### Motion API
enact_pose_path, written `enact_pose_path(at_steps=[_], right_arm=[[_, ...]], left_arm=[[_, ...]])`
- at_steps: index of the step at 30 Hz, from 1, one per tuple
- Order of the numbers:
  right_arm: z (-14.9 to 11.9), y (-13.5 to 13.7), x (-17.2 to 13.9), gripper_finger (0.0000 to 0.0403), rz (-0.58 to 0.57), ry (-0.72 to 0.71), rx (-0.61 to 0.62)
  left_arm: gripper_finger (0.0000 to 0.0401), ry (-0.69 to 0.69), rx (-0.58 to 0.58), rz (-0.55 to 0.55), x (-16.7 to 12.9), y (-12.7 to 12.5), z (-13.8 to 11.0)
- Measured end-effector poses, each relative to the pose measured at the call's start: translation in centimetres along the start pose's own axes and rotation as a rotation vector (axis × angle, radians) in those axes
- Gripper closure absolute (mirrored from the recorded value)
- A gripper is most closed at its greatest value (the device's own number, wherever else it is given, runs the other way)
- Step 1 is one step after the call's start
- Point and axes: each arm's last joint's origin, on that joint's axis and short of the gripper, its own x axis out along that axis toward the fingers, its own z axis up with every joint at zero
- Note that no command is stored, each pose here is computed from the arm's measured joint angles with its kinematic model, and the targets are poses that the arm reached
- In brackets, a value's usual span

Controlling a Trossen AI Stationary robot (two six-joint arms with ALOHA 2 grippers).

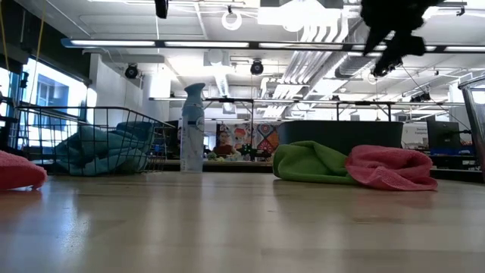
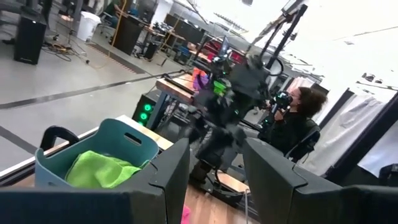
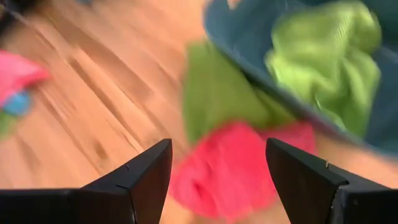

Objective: Sort microfiber towel by color & place in baskets
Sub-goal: Put the top pink towel into the transparent bin

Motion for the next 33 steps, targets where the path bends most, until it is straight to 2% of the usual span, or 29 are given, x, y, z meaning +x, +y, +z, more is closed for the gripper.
enact_pose_path(at_steps=[4, 8, 11, 14, 21, 26, 29, 31, 33], right_arm=[[-2.3, -0.2, 1.7, 0.0148, -0.084, 0.104, 0.033], [-4.7, -0.8, 5.5, 0.0148, -0.064, 0.174, 0.119], [-6.3, -1.7, 8.4, 0.0148, -0.054, 0.165, 0.198], [-7.3, -2.8, 10.1, 0.0148, -0.093, 0.168, 0.288], [-7.4, -2.8, 11.6, 0.0148, -0.107, 0.144, 0.302], [-7.7, -3.0, 12.6, 0.0148, -0.203, 0.178, 0.298], [-7.8, -2.9, 13.1, 0.0151, -0.214, 0.190, 0.294], [-7.8, -2.8, 13.2, 0.0165, -0.198, 0.197, 0.293], [-7.8, -2.6, 13.1, 0.0195, -0.188, 0.198, 0.288]], left_arm=[[0.0263, -0.017, 0.000, 0.035, 0.0, 0.1, 0.0], [0.0263, -0.022, 0.000, 0.043, 0.0, 0.1, 0.1], [0.0263, -0.021, 0.000, 0.043, 0.0, 0.1, 0.1], [0.0263, -0.021, 0.000, 0.043, 0.0, 0.1, 0.1], [0.0263, -0.026, 0.000, 0.054, 0.0, 0.2, 0.1], [0.0263, -0.025, 0.000, 0.054, 0.0, 0.2, 0.1], [0.0263, -0.025, 0.000, 0.055, 0.0, 0.2, 0.1], [0.0263, -0.023, 0.000, 0.056, 0.0, 0.2, 0.0], [0.0263, -0.023, 0.000, 0.056, 0.0, 0.2, 0.0]])
